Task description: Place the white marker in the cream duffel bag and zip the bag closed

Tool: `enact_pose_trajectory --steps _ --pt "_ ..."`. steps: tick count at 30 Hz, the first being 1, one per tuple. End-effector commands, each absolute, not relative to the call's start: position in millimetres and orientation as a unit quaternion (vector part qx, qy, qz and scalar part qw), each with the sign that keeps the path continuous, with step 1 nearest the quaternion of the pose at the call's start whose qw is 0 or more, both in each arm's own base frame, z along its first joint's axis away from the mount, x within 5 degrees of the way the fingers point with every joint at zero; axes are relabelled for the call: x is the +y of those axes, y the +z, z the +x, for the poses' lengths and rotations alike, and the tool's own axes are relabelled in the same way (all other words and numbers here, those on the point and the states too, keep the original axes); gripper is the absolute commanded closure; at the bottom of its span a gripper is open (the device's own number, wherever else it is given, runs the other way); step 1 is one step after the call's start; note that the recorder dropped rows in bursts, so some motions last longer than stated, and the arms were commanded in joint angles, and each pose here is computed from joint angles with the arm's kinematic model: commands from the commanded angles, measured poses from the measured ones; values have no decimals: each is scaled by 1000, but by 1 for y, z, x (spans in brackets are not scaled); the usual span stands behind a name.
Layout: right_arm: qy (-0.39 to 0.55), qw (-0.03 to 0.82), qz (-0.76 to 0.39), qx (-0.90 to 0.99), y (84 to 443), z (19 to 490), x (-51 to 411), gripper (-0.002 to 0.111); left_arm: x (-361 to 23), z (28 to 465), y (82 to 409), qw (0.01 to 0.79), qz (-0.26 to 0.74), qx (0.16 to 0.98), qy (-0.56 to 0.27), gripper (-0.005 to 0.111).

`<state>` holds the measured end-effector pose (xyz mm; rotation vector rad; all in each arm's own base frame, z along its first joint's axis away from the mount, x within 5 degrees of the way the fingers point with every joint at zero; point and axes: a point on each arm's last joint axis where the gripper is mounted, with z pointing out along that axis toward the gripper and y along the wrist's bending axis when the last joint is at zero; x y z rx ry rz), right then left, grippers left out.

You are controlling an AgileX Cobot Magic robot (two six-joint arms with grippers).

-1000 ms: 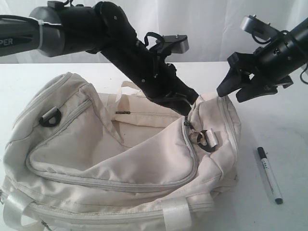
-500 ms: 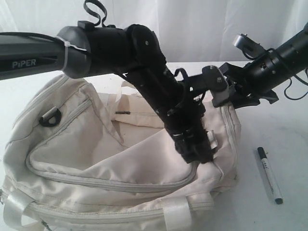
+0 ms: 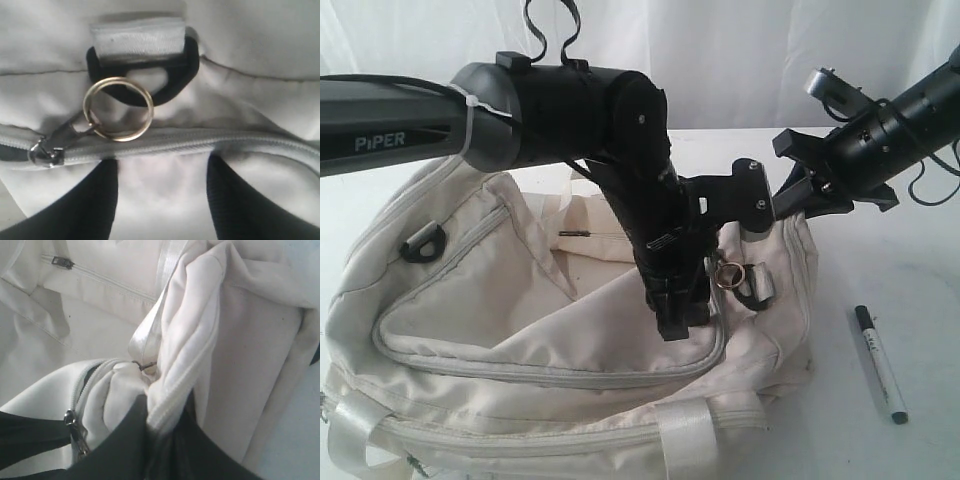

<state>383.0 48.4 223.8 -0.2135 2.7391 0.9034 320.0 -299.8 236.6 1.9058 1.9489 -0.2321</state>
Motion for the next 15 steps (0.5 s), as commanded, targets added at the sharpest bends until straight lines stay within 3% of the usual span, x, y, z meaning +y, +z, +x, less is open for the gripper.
enact_pose_trajectory --steps 1,9,15 --pt "310 135 -72 938 223 386 48 100 -302 314 244 209 672 703 -103 52" --pt "307 139 -71 939 223 387 48 100 -296 304 267 213 692 681 -108 52" --pt "305 142 -70 939 223 387 47 100 -310 309 249 234 704 655 -141 52"
